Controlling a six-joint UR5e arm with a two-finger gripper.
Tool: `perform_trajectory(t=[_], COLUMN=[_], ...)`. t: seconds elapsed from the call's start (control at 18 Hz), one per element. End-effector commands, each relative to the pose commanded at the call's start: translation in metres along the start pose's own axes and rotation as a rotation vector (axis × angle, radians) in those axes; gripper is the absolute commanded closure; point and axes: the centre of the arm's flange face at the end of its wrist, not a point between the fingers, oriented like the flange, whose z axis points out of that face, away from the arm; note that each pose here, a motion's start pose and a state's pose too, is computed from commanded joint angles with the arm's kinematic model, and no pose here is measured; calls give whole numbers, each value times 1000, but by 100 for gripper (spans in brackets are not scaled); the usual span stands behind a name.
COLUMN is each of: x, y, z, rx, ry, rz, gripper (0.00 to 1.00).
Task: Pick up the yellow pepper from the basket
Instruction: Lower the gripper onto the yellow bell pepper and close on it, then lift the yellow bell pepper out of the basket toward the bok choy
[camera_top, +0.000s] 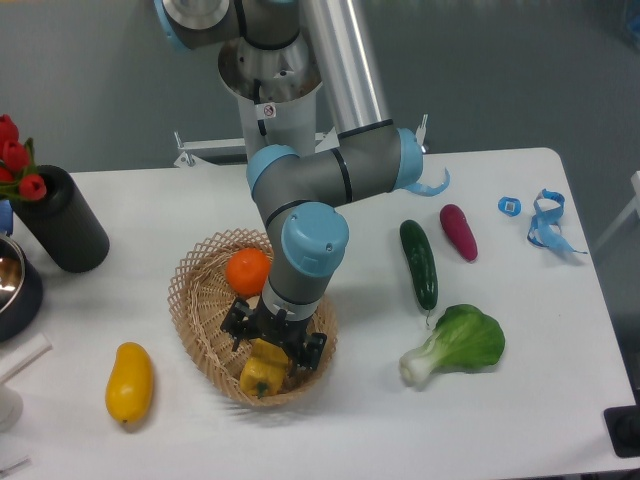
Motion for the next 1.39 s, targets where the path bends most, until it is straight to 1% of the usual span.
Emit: perform_trajectory(t=[0.33,0.39,0.5,0.56,0.61,0.78,0.83,1.0,1.22,1.33,1.39], x=[-1,0,1,3,3,4,4,5,10,7,4], y=[1,0,-1,-1,-1,-2,-2,-6,-17,-16,-15], z=[7,6,6,5,3,2,1,-8,-48,-70,-81], rx=[-15,-13,-13,-12,-11,-9,-8,6,53,36,32], ry=[-9,-11,-12,-13,-14,-13,-16,-25,-72,-150,-180], rz=[1,4,6,6,5,2,3,13,51,107,121], gripper=[0,4,26,33,37,57,62,62,62,62,62])
